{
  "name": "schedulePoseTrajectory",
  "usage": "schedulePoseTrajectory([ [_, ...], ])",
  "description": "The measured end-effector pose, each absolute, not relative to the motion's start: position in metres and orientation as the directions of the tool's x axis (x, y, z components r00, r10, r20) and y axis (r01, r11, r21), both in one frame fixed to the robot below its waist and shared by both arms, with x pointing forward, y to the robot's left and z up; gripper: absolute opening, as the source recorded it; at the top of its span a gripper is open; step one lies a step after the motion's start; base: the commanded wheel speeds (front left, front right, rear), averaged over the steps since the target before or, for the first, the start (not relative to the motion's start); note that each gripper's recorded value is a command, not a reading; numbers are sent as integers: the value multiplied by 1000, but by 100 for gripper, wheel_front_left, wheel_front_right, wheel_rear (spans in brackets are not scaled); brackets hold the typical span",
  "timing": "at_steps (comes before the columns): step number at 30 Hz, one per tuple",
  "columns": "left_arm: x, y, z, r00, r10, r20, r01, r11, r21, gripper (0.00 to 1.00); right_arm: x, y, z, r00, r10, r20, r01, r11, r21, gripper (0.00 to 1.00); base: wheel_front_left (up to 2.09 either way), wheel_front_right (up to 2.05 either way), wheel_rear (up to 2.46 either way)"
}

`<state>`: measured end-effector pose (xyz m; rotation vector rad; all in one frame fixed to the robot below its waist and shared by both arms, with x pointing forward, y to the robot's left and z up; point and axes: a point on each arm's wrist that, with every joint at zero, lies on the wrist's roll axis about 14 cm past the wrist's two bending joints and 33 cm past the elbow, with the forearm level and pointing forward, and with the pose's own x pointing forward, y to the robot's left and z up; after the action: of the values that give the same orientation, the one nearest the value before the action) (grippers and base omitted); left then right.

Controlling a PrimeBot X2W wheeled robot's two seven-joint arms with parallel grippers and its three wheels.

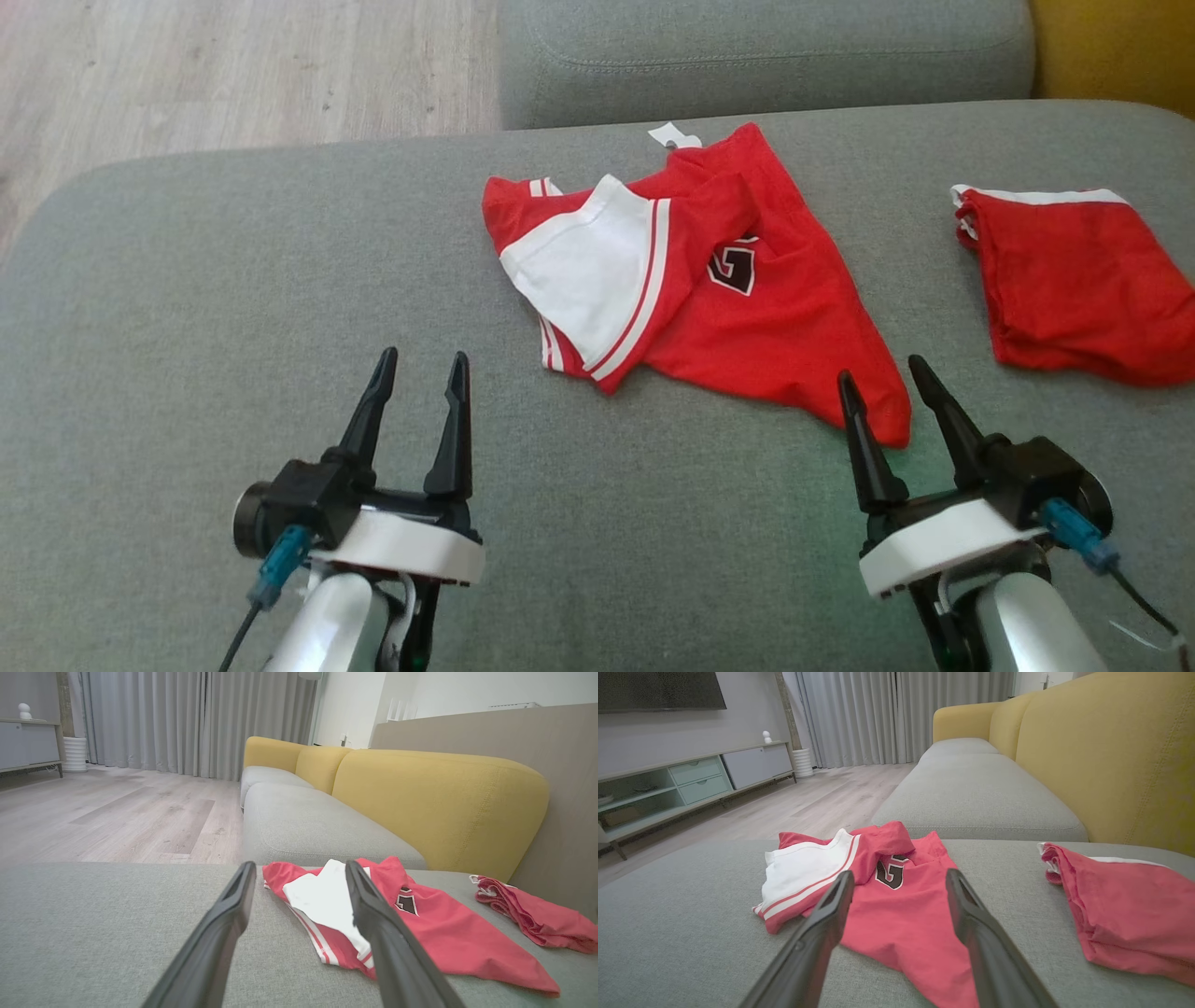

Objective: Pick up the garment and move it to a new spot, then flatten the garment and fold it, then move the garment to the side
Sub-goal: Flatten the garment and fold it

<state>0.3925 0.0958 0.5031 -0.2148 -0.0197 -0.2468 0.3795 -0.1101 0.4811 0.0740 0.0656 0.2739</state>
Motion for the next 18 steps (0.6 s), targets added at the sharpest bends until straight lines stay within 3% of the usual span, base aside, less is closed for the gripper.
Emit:
schedulePoseTrajectory([
  [9, 389, 102, 493, 974, -226, 18, 225, 950, -218, 100, 396, -68, 489, 919, 393, -44, -390, 919, 53, 100, 0, 0, 0],
  [18, 393, 114, 479, 982, -189, -25, 178, 957, -228, 100, 423, 14, 467, 778, 601, -185, -617, 786, -43, 100, 0, 0, 0],
])
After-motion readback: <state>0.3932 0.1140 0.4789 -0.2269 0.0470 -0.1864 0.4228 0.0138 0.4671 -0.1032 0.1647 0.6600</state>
